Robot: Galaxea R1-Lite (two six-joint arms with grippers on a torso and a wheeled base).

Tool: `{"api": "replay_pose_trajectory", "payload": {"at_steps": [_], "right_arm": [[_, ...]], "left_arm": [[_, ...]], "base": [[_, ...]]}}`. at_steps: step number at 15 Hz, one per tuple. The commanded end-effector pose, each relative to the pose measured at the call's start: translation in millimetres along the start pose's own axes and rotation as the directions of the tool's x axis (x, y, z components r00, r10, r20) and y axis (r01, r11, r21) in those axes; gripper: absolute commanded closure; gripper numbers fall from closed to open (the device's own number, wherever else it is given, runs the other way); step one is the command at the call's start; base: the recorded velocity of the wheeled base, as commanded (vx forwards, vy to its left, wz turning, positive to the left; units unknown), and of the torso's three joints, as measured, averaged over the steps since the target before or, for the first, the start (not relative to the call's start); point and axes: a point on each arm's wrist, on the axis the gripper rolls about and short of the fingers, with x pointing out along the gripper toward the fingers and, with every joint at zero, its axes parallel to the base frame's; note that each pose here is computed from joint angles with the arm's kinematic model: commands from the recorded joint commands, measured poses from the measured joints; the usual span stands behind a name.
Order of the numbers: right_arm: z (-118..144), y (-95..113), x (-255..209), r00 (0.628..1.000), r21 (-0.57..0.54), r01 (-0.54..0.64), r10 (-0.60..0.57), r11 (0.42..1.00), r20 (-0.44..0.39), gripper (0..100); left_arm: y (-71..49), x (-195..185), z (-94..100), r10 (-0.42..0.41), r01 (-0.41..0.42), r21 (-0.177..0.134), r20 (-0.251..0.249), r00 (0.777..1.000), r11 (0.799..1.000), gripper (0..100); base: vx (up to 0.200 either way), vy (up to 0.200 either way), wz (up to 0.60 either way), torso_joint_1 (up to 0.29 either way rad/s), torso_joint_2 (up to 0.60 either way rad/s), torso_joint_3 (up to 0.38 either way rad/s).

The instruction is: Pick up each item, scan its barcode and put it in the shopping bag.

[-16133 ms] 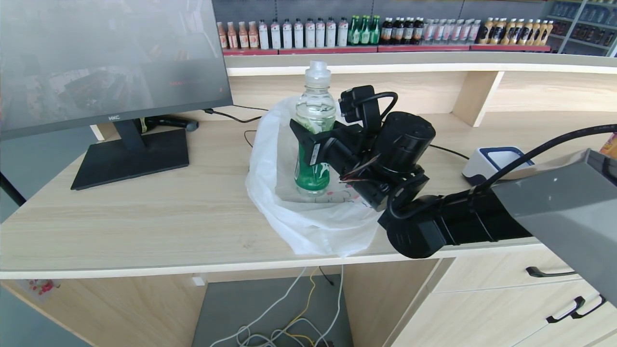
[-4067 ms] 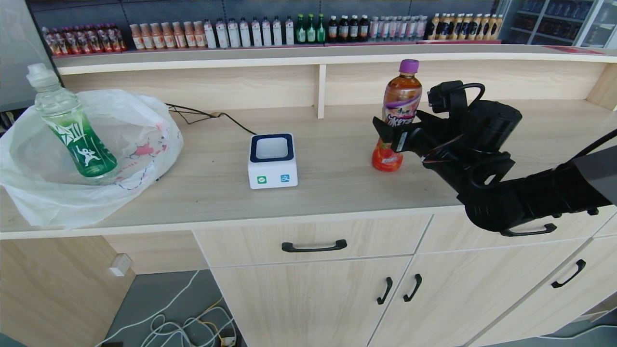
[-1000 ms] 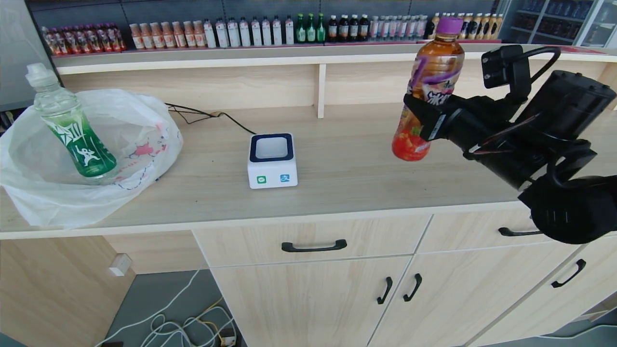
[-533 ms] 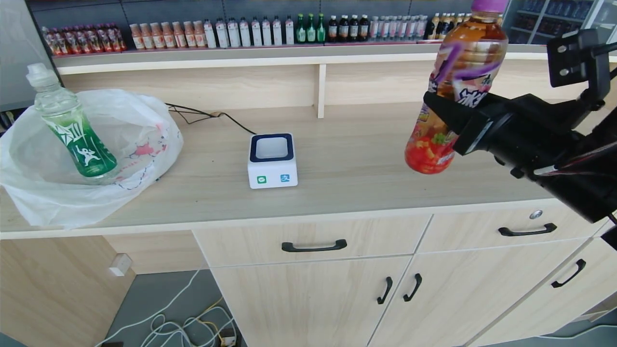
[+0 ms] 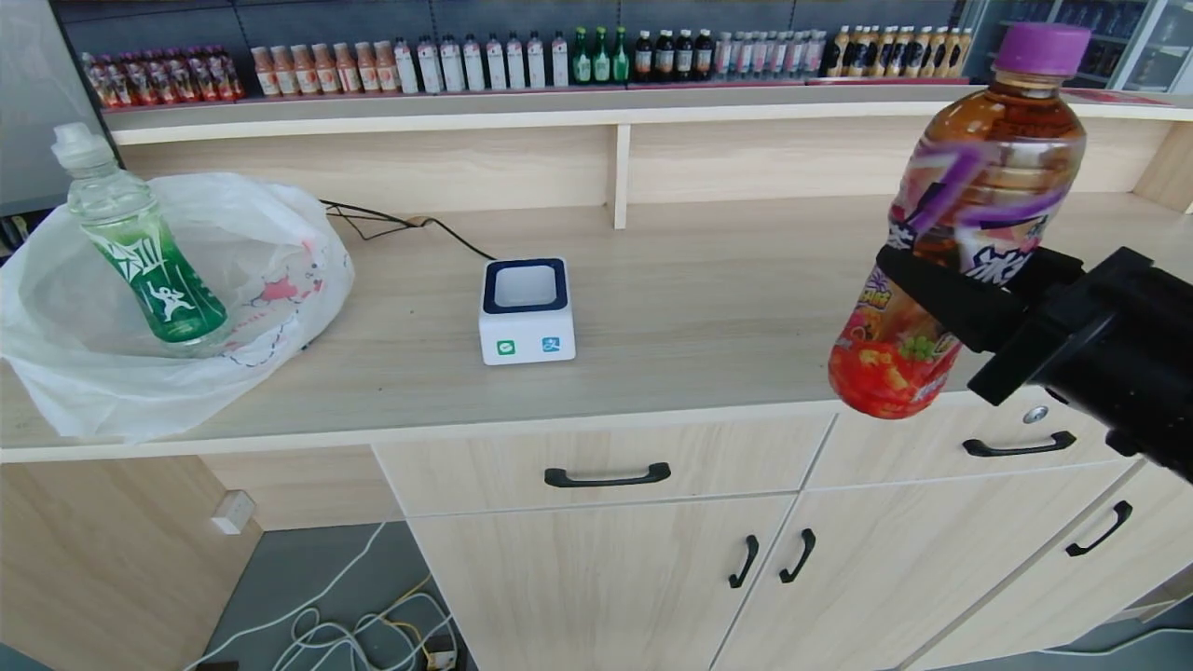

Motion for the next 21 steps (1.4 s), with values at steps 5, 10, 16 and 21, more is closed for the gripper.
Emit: {"api": "replay_pose_trajectory", "payload": {"at_steps": [5, 10, 16, 21], "right_arm": [[5, 2, -19, 1.0, 0.0, -0.003, 0.003, 1.0, 0.02, 100], [8, 3, -23, 0.998, -0.111, -0.05, 0.055, 0.993, 0.037, 100], [-9, 33, -23, 0.981, -0.474, -0.182, 0.194, 0.861, -0.024, 100], [-7, 59, -19, 0.949, -0.736, -0.213, 0.314, 0.643, 0.0, 100]], "left_arm": [[0.0, 0, 0.0, 0.0, 0.0, 0.0, 0.0, 1.0, 1.0, 0], [0.0, 0, 0.0, 0.0, 0.0, 0.0, 0.0, 1.0, 1.0, 0], [0.0, 0, 0.0, 0.0, 0.0, 0.0, 0.0, 1.0, 1.0, 0], [0.0, 0, 0.0, 0.0, 0.0, 0.0, 0.0, 1.0, 1.0, 0]], "base": [[0.0, 0.0, 0.0, 0.0, 0.0, 0.0], [0.0, 0.0, 0.0, 0.0, 0.0, 0.0], [0.0, 0.0, 0.0, 0.0, 0.0, 0.0], [0.0, 0.0, 0.0, 0.0, 0.0, 0.0]]}}
